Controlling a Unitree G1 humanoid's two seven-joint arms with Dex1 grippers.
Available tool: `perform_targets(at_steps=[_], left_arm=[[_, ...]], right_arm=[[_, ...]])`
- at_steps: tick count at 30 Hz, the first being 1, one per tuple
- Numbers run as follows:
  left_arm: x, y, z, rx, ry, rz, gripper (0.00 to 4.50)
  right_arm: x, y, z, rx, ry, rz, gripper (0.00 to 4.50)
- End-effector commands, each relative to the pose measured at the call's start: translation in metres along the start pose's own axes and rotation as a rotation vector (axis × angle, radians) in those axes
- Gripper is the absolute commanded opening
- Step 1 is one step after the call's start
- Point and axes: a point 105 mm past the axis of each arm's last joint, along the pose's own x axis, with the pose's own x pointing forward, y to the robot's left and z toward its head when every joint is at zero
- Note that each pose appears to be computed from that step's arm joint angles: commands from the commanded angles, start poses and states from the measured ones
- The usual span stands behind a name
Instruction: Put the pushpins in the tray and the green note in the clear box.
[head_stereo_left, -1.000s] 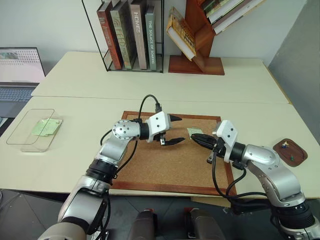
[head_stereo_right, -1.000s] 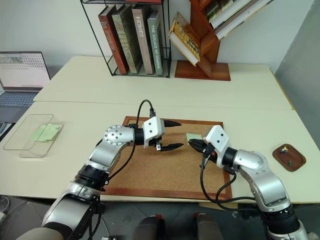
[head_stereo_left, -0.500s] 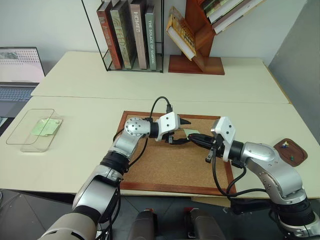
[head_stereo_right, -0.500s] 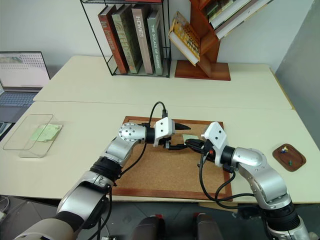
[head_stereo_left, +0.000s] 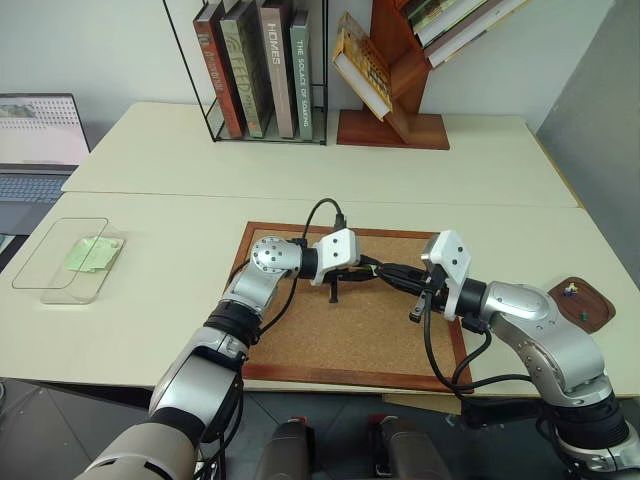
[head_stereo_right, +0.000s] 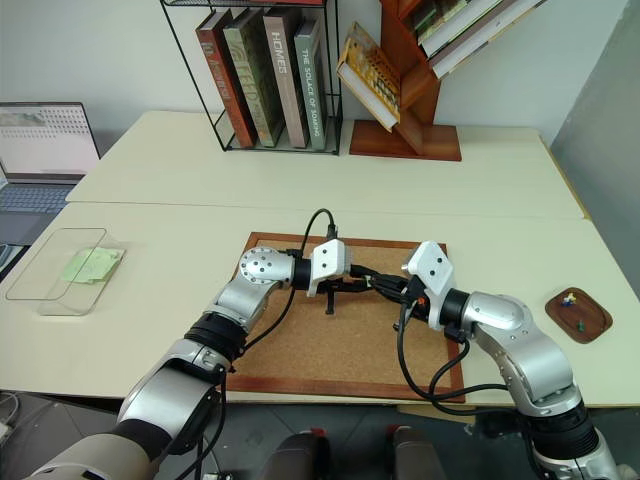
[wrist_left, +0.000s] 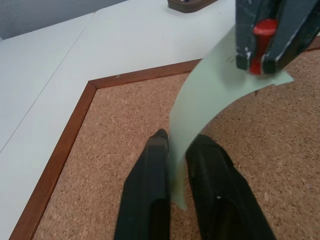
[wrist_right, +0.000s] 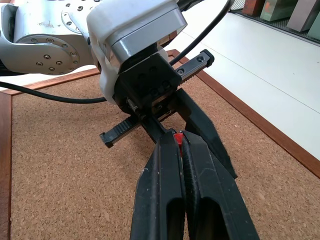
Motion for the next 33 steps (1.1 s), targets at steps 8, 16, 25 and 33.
perform_targets(at_steps=[8,16,25,33], left_arm=[[-0.002,-0.001,0.011,0.041,-0.029,-0.005,0.02],[-0.009,0.005,0.01,0.034,-0.039,0.067,0.02],[-0.009,0.004,0.01,0.033,-0.047,0.094,0.02],[-0.012,0.003,0.012,0.023,-0.059,0.116,0.02]], right_arm=[[0.001,0.003,0.017,-0.045,-0.061,0.013,0.0],[-0.01,-0.014,0.037,0.004,-0.135,-0.047,0.0],[-0.023,-0.027,0.045,0.062,-0.17,-0.12,0.0],[-0.053,-0.052,0.047,0.091,-0.196,-0.281,0.0]])
